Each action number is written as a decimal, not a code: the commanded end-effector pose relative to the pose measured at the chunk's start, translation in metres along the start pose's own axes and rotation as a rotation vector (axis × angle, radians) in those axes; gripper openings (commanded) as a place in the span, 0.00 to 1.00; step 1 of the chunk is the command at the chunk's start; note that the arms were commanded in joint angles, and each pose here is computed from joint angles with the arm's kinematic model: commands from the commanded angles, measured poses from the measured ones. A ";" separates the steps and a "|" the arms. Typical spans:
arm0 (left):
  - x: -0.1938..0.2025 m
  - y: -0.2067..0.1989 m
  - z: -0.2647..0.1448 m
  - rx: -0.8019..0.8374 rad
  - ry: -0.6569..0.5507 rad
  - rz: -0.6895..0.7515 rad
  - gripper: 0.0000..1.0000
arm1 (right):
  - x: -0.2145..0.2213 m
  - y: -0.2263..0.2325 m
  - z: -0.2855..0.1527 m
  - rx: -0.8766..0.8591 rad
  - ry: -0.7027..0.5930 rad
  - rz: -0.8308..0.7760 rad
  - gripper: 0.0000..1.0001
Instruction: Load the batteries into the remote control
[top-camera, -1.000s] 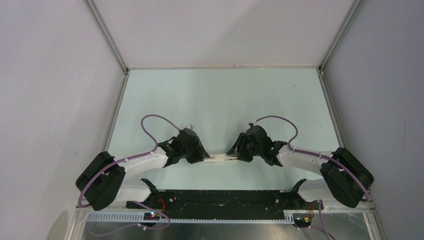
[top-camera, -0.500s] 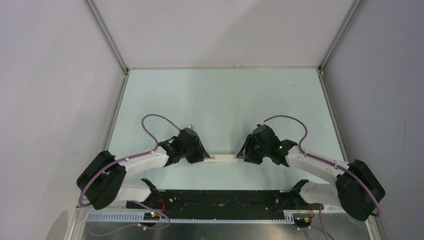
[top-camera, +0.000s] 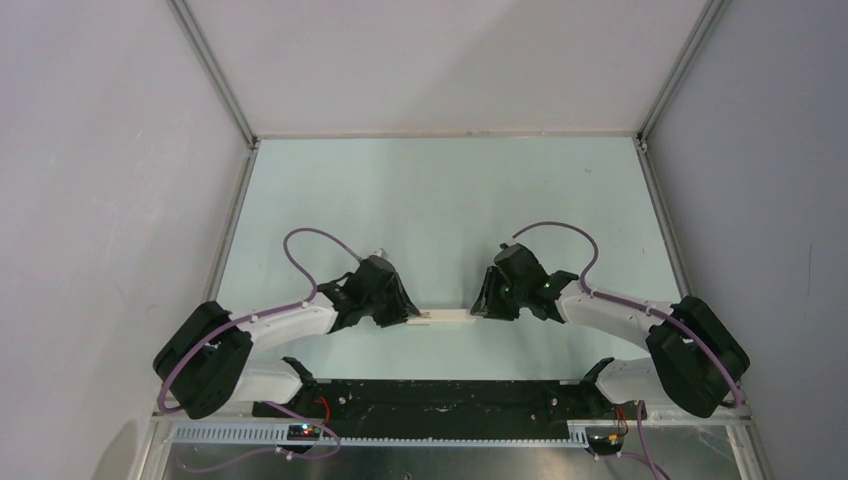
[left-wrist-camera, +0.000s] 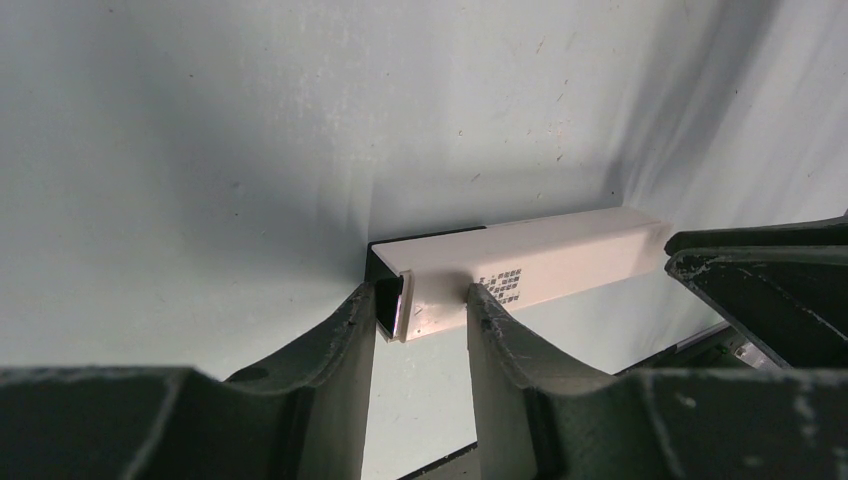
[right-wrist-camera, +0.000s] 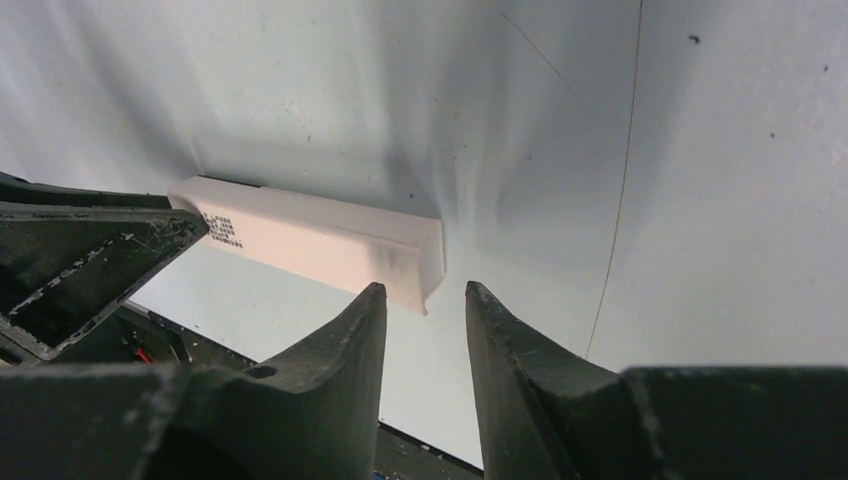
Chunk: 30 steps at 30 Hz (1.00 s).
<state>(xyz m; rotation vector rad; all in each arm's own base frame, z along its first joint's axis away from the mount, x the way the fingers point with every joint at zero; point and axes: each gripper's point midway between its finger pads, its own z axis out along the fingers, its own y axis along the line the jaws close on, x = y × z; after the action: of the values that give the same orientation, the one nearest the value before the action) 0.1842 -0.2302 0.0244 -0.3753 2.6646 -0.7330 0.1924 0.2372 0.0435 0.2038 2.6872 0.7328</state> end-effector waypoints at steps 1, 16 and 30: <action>0.026 0.053 0.000 -0.201 0.086 0.052 0.39 | -0.017 0.014 0.004 -0.024 -0.054 -0.044 0.37; 0.029 0.056 0.000 -0.213 0.103 0.059 0.35 | 0.009 0.007 0.016 0.040 0.011 -0.107 0.26; 0.033 0.048 0.001 -0.200 0.120 0.067 0.19 | 0.019 -0.006 0.022 0.158 0.023 -0.140 0.17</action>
<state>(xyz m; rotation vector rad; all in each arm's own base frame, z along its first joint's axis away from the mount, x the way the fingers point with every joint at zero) 0.1830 -0.2291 0.0256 -0.3617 2.6893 -0.7012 0.1914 0.2565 0.0360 0.0696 2.6939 0.6203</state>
